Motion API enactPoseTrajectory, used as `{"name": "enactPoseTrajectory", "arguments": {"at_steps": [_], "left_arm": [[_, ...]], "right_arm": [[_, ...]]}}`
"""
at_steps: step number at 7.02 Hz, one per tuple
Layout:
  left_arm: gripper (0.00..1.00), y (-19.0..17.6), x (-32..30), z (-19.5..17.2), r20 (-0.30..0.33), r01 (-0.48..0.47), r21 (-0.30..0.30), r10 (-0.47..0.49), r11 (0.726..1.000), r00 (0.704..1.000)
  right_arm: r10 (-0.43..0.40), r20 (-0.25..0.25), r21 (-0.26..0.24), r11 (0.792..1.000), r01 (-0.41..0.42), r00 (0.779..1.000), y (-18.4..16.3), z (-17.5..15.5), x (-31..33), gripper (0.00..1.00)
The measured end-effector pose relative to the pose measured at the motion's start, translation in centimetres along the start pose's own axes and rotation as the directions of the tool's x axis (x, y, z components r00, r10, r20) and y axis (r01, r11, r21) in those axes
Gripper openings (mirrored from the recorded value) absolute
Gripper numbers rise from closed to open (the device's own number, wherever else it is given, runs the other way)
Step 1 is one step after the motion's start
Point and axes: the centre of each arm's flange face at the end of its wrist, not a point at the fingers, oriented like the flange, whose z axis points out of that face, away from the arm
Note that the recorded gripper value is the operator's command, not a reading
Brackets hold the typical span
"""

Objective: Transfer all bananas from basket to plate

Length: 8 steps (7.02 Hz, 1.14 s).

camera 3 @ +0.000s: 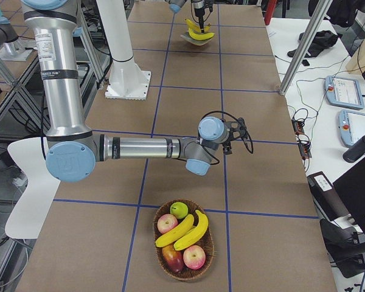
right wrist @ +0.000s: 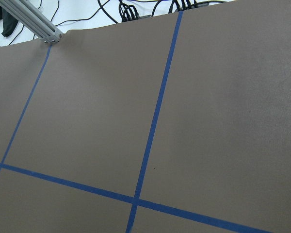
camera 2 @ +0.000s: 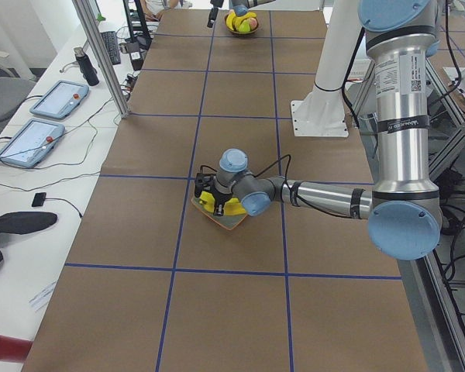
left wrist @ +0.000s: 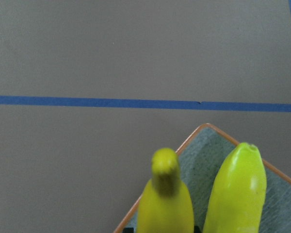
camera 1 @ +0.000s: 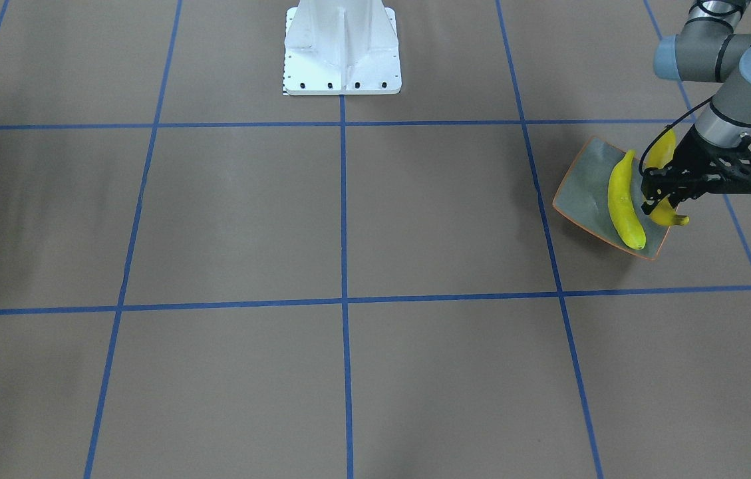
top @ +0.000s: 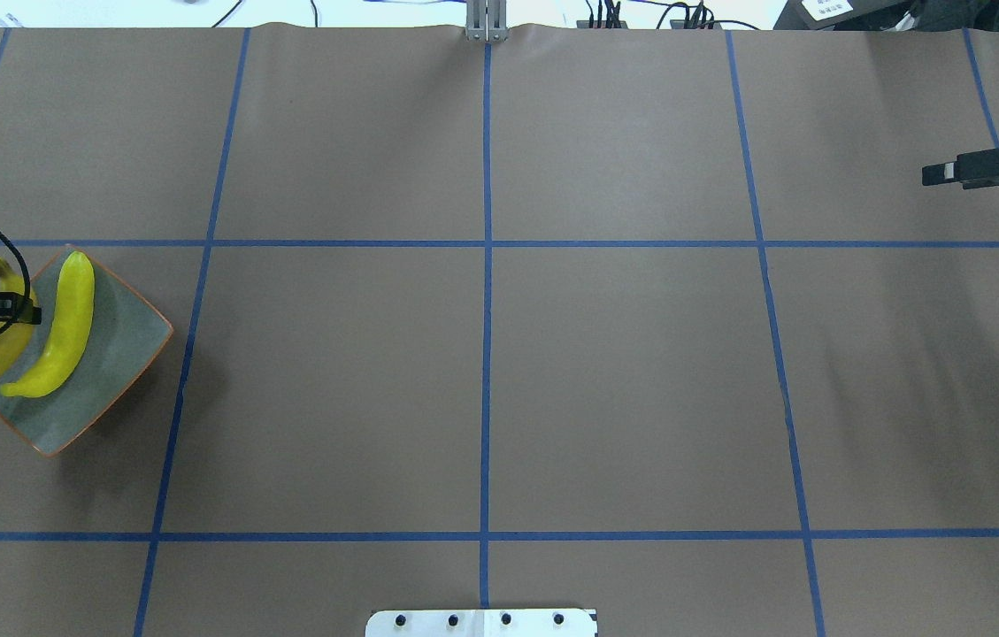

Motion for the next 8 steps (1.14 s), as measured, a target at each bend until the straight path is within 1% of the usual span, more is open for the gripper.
{"name": "enactPoseTrajectory", "arguments": {"at_steps": [1,2,3,4,7,8], "left_arm": [[0.00,0.2,0.2,0.2,-0.001,-0.005,-0.006,0.005,1.000,1.000],[0.05,0.3,0.3,0.4,0.000,-0.008,-0.008,0.008,1.000,1.000],[0.82,0.3,0.4,0.4,0.000,-0.010,-0.009,0.010,1.000,1.000],[0.99,0.3,0.4,0.5,-0.001,-0.012,-0.009,0.012,1.000,1.000],[1.00,0.1,0.8,0.4,-0.008,-0.021,-0.008,0.021,1.000,1.000],[1.00,0.1,1.4,-0.3,-0.028,-0.028,-0.008,0.028,1.000,0.999]], "right_arm": [[0.001,0.000,0.000,1.000,-0.001,1.000,0.1,0.0,0.1,1.00],[0.002,-0.001,-0.001,1.000,-0.002,1.000,0.3,-0.1,0.1,1.00],[0.003,-0.001,-0.001,1.000,-0.003,1.000,0.4,-0.2,0.1,1.00],[0.003,-0.001,-0.002,1.000,-0.003,1.000,0.4,-0.2,0.1,1.00],[0.005,-0.002,-0.002,1.000,-0.005,1.000,0.5,-0.2,0.2,1.00],[0.005,-0.003,-0.002,1.000,-0.005,1.000,0.5,-0.2,0.2,1.00]]}}
